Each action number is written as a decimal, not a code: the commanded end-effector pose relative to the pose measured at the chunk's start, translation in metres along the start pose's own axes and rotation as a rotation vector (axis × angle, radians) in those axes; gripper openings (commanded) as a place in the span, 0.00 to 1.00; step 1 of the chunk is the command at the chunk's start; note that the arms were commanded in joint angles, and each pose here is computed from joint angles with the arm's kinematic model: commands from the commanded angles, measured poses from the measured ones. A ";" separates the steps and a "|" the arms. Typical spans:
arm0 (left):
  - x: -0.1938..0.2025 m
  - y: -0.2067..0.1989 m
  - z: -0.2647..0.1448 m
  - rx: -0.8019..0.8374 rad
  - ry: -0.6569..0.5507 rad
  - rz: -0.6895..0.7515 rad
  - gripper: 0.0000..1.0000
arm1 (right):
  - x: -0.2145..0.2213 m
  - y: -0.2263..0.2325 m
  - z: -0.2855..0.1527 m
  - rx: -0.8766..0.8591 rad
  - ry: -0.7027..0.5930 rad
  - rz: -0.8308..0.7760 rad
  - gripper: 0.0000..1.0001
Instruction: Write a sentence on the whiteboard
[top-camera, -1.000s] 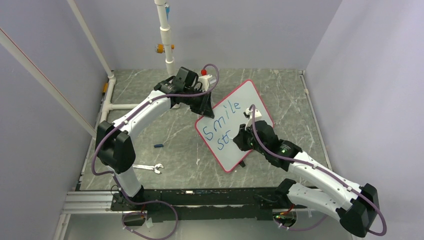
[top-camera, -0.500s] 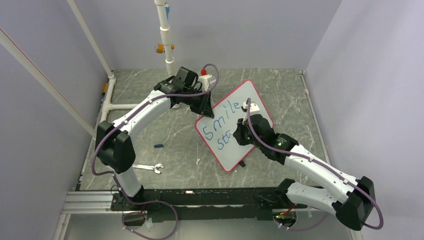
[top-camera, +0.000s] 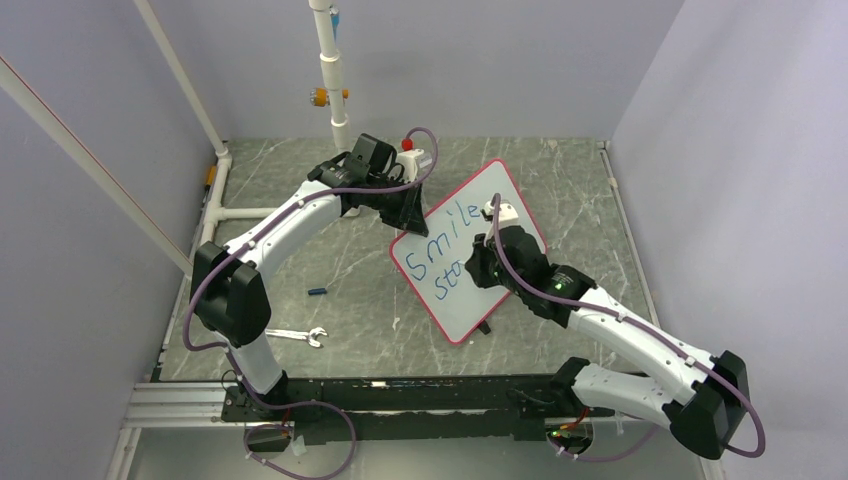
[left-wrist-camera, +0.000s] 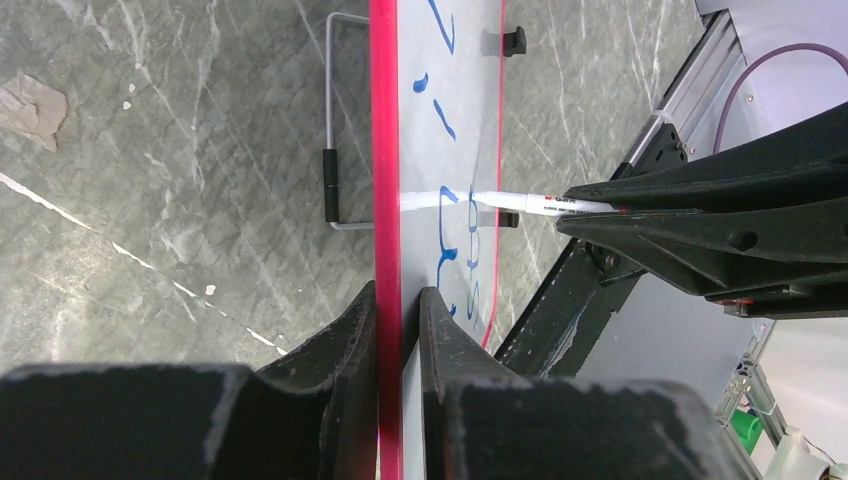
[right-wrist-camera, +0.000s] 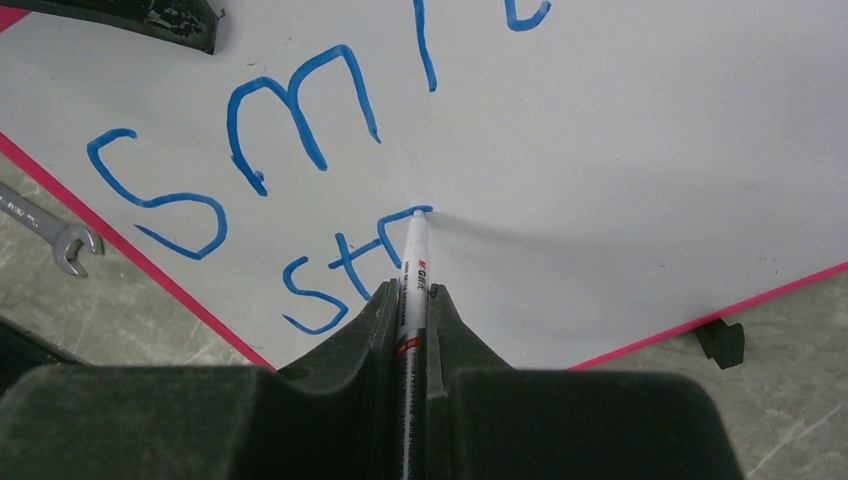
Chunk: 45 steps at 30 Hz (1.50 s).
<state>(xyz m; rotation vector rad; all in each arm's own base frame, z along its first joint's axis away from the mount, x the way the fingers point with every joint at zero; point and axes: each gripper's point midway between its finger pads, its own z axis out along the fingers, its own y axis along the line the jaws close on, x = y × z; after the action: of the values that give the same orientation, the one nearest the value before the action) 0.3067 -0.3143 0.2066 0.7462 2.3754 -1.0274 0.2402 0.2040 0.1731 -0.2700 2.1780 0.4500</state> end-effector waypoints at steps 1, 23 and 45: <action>-0.023 -0.012 -0.016 -0.007 -0.098 0.116 0.00 | 0.004 0.001 0.000 -0.026 -0.018 0.014 0.00; -0.022 -0.013 -0.017 -0.006 -0.098 0.116 0.00 | 0.002 -0.015 -0.012 0.045 -0.038 -0.005 0.00; -0.023 -0.013 -0.019 -0.008 -0.103 0.120 0.00 | -0.040 0.000 -0.006 0.017 -0.117 -0.009 0.00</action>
<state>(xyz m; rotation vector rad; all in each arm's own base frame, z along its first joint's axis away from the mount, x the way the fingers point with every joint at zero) 0.3044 -0.3159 0.2093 0.7544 2.3670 -1.0312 0.2501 0.1977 0.1919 -0.2502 2.1240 0.4109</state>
